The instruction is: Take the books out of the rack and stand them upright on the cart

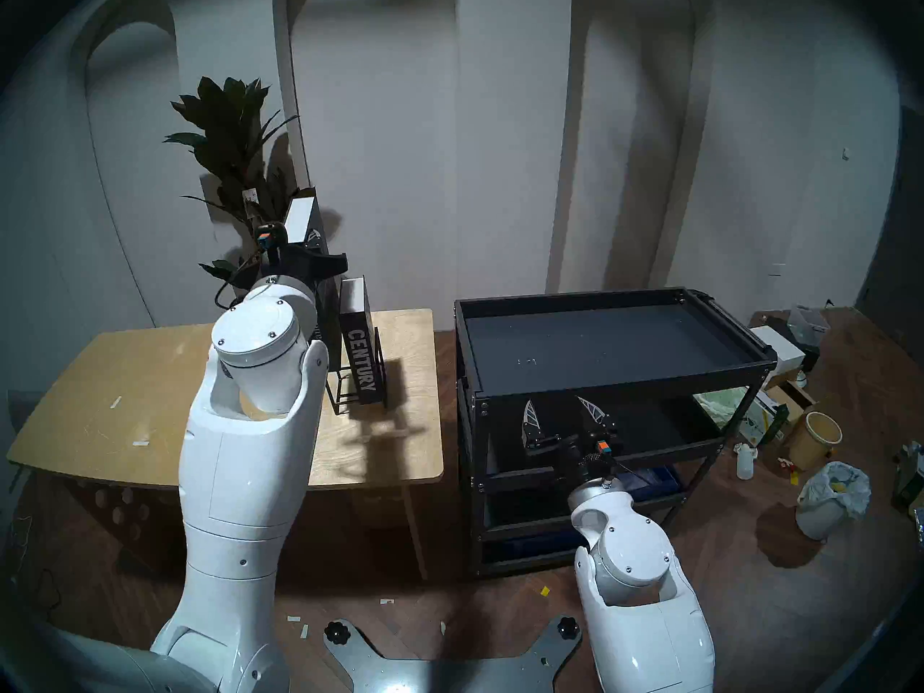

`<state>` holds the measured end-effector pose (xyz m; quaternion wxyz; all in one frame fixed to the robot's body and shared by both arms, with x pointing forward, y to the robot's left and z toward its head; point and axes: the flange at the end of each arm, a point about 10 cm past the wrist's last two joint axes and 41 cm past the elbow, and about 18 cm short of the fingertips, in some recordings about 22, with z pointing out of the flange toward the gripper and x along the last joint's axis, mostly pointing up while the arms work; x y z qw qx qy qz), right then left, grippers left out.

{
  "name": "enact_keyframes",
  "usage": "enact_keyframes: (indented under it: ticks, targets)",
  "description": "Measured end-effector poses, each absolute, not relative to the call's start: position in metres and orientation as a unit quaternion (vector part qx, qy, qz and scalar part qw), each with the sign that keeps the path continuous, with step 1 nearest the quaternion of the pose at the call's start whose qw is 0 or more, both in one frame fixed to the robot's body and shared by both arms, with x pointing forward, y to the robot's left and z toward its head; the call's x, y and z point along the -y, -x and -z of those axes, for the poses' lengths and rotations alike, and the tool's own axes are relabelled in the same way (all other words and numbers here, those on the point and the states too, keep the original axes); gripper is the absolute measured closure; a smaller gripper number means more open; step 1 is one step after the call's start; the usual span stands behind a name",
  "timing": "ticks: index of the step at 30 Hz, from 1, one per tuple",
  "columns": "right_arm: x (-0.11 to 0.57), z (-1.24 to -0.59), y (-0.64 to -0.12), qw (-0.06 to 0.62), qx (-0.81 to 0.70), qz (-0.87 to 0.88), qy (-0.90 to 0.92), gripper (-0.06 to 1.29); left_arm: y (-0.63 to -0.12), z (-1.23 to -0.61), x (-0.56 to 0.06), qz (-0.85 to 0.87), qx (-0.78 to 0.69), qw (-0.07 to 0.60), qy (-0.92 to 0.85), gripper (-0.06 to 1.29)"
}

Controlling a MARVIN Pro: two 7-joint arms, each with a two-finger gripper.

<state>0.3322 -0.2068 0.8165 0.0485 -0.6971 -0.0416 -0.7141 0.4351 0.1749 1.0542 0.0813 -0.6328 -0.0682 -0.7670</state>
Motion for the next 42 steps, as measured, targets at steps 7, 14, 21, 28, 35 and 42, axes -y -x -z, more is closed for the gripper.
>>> enact_keyframes:
  ticks: [7,14,21,28,35,42]
  targets:
    - [0.2,-0.819,-0.337,0.06,0.056,0.716,0.693,0.0,-0.414,-1.087,-0.17,0.794,0.063,0.091,0.598,0.71]
    - [0.186,-0.825,-0.343,0.07,0.091,0.721,0.684,0.0,-0.395,-1.126,-0.145,0.831,0.041,0.085,0.548,0.71]
    - [0.17,-0.833,-0.351,0.081,0.12,0.729,0.669,0.0,-0.386,-1.152,-0.12,0.851,0.015,0.08,0.519,0.71]
    - [0.158,-0.842,-0.354,0.08,0.143,0.74,0.652,0.0,-0.41,-1.145,-0.093,0.834,-0.013,0.071,0.547,0.71]
    - [0.147,-0.855,-0.358,0.072,0.154,0.759,0.628,0.0,-0.447,-1.124,-0.051,0.794,-0.045,0.04,0.605,0.71]
    - [0.139,-0.868,-0.361,0.067,0.15,0.778,0.607,0.0,-0.467,-1.116,-0.018,0.765,-0.061,0.01,0.641,0.71]
